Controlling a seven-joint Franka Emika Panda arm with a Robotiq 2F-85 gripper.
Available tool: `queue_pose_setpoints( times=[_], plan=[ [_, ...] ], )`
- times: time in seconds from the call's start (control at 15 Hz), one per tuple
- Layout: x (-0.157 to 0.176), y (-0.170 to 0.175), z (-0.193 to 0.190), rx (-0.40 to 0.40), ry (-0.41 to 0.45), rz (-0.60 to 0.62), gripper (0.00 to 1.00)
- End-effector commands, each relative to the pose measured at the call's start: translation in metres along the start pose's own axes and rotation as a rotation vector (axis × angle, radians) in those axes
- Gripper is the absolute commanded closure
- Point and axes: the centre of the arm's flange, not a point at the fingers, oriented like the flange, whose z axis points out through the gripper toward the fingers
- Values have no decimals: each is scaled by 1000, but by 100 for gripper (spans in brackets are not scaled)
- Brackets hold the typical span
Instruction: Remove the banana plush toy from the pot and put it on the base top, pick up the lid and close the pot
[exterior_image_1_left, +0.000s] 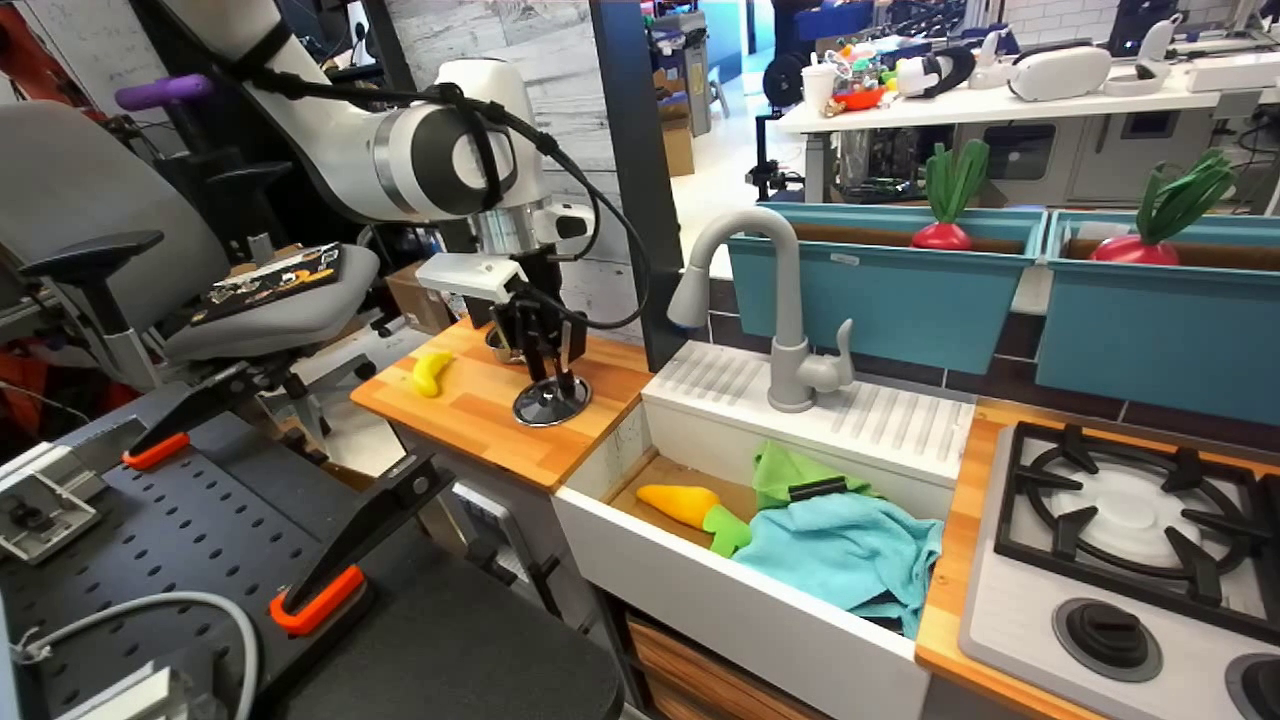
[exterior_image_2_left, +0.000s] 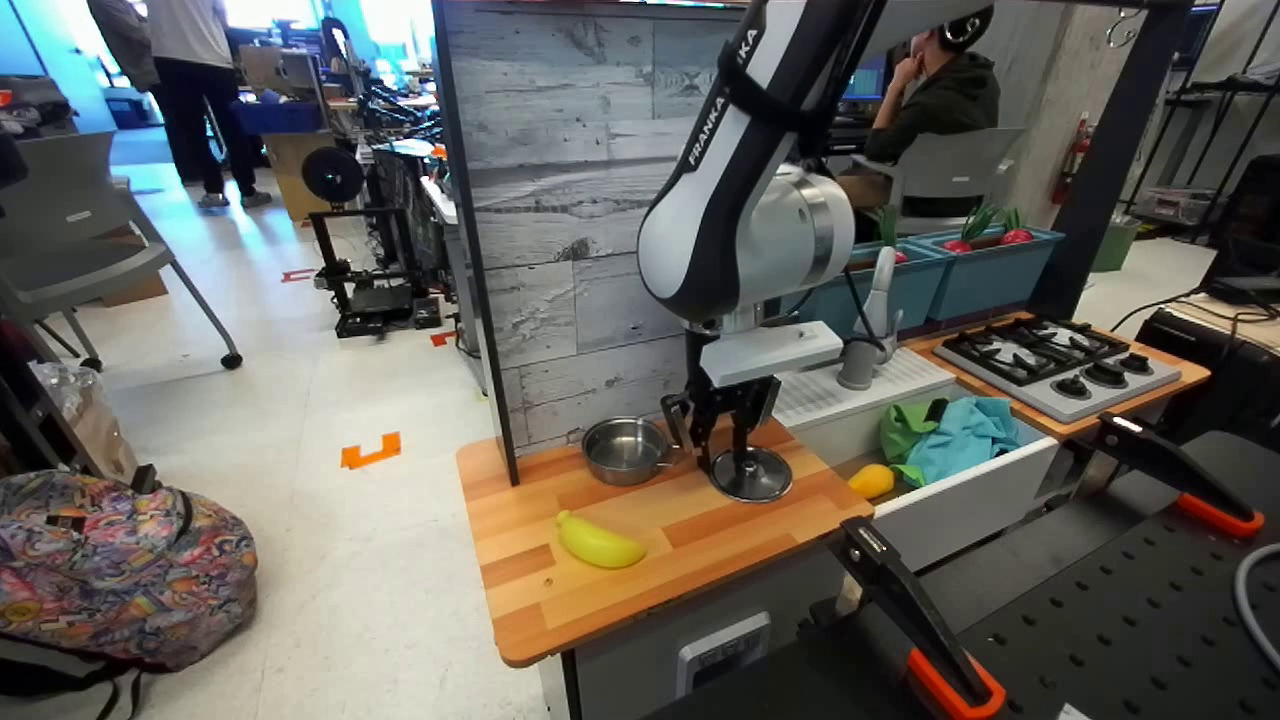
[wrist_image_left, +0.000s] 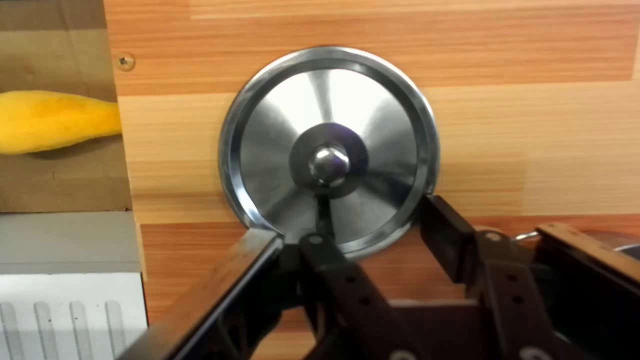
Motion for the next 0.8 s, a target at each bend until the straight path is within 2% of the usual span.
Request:
queue_pose_setpoints(
  times=[0.0,0.07,0.33,0.73],
  plan=[
    [6,0,0,19,-6,-8,29],
    [3,0,-2,20,1,-11,29],
    [-12,-2,-10,21,29,-18,2],
    [-37,-5,-2,28,79,-29,0]
  ],
)
